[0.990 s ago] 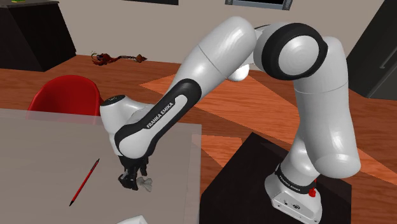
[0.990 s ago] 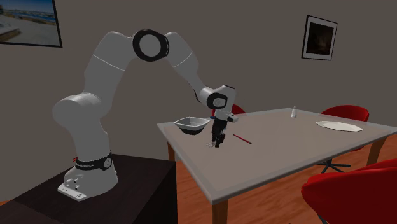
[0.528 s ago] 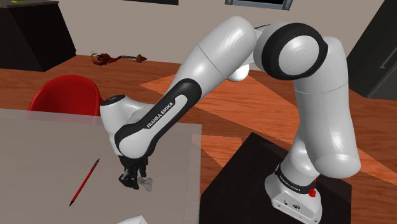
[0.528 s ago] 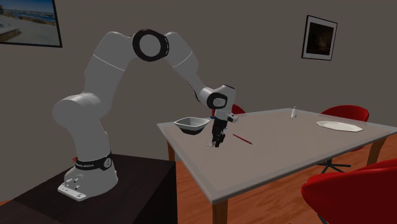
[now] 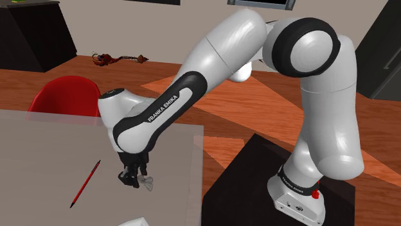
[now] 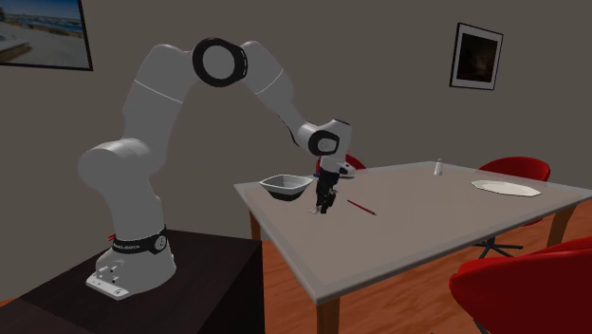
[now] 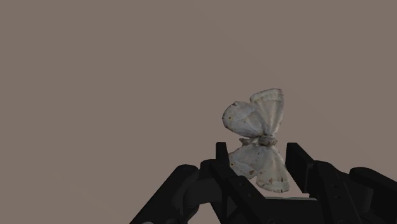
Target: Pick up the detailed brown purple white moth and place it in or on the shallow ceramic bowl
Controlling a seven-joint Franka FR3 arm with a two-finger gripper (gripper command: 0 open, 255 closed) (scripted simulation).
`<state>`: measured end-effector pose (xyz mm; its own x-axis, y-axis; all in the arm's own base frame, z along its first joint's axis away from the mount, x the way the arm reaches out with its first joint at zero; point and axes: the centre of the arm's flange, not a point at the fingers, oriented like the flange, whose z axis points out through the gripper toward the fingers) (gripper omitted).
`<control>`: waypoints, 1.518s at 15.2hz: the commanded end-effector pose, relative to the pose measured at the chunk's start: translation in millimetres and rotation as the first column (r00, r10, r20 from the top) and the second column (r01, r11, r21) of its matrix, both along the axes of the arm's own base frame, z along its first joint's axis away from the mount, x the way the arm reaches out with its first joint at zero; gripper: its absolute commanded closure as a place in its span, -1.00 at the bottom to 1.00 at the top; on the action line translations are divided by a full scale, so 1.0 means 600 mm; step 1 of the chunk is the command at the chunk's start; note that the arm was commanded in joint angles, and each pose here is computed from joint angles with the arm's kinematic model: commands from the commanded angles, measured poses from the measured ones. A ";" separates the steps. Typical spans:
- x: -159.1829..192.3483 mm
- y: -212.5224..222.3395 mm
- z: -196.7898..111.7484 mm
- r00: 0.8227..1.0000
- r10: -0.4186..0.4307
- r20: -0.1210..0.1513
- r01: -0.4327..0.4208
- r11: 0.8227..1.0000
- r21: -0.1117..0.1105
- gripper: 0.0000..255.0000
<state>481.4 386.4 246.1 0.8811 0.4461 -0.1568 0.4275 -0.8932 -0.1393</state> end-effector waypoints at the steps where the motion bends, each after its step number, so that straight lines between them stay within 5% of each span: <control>1: 0.000 0.000 0.019 1.000 0.000 0.000 0.000 1.000 0.000 1.00; 23: 0.000 0.000 0.213 1.000 0.000 0.000 0.000 1.000 0.000 1.00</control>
